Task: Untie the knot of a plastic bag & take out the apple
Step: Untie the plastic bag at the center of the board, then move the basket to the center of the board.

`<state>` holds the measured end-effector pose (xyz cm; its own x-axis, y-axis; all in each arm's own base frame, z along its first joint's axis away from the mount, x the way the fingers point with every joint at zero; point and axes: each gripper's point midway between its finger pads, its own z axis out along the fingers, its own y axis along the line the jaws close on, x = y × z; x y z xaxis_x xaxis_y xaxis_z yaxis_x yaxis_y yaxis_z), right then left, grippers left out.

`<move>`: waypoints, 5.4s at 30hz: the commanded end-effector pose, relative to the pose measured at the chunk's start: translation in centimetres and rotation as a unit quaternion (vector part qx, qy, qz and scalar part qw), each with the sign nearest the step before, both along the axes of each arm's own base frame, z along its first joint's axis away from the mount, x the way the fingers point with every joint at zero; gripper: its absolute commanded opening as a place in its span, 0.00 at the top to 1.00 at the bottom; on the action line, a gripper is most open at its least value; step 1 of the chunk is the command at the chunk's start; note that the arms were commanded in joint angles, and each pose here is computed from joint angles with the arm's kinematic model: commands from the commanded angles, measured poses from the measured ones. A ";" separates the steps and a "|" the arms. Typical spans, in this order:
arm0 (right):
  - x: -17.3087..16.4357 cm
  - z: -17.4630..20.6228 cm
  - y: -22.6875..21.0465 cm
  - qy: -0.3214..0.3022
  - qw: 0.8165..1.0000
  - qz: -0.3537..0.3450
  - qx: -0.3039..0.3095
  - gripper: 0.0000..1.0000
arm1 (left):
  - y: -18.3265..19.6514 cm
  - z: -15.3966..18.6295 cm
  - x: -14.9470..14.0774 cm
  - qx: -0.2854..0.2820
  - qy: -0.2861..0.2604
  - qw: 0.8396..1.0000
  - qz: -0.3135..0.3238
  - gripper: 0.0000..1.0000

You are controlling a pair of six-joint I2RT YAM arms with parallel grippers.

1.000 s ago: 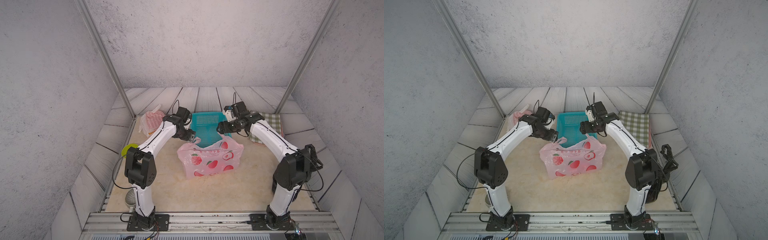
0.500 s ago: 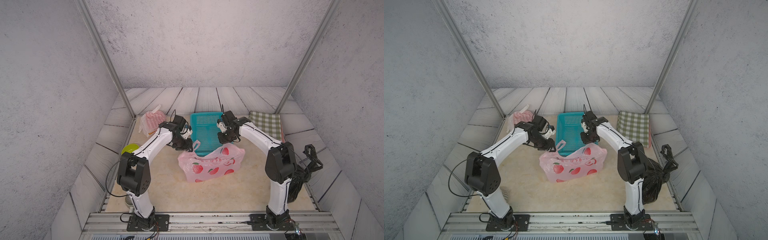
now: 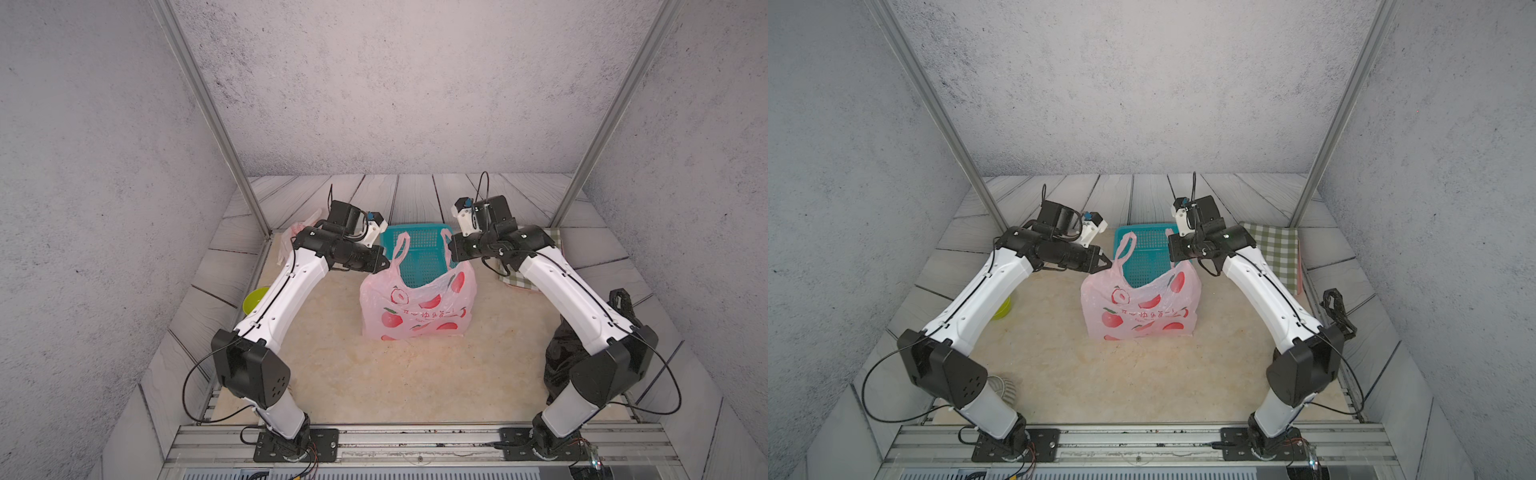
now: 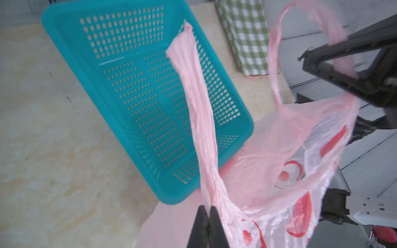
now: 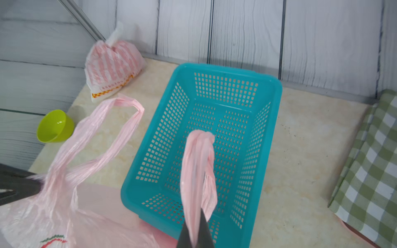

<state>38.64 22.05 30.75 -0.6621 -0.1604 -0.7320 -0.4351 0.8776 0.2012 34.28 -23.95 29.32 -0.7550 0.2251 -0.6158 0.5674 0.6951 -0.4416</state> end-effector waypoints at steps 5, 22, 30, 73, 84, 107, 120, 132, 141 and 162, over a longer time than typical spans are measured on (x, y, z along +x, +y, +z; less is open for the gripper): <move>-10.3 -3.9 -2.7 0.036 0.998 -0.009 0.055 0.98 | 0.4 -1.5 -10.9 -0.130 0.007 0.991 -0.025 0.98; -23.3 -6.4 -8.8 0.016 0.994 -0.019 0.110 0.31 | 4.3 -0.7 -20.3 -0.148 -0.137 0.979 0.009 0.22; -23.0 -1.0 -10.9 -0.045 0.997 -0.030 0.061 0.32 | -2.4 0.7 -15.2 -0.024 -0.140 0.984 -0.111 0.28; -23.3 -4.7 -9.9 -0.012 1.000 0.014 0.025 0.37 | -8.2 -12.6 -16.5 0.325 -0.033 0.909 -0.259 1.00; -23.4 0.8 -11.1 -0.078 0.997 0.020 0.011 0.36 | -3.1 -2.0 -7.9 0.453 -0.225 0.857 -0.099 1.00; -20.9 -2.9 -8.1 0.012 1.000 0.008 0.013 0.27 | -1.0 -5.3 -12.0 0.442 -0.158 0.882 -0.035 1.00; 4.4 -10.0 -4.9 0.083 0.967 -0.160 -0.181 0.17 | 0.9 -3.4 -12.9 0.344 -0.183 0.921 -0.022 1.00; 11.0 -17.3 -6.0 0.183 0.958 -0.139 -0.172 0.26 | 3.3 -4.5 -14.1 0.306 -0.167 0.937 -0.028 1.00; 11.9 -20.0 -5.1 0.219 0.958 -0.116 -0.145 0.52 | 3.3 -6.0 -14.3 0.305 -0.157 0.939 -0.037 1.00; 14.6 -17.1 -15.0 0.179 0.937 -0.240 -0.180 0.86 | 3.5 -6.4 -13.8 0.311 -0.151 0.938 -0.039 1.00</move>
<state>52.73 11.58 10.95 -0.9350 -0.0328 -0.3533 -0.0369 0.9993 0.0049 20.39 -20.55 23.28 -0.5309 0.6504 -0.5432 0.6586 0.7201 0.2186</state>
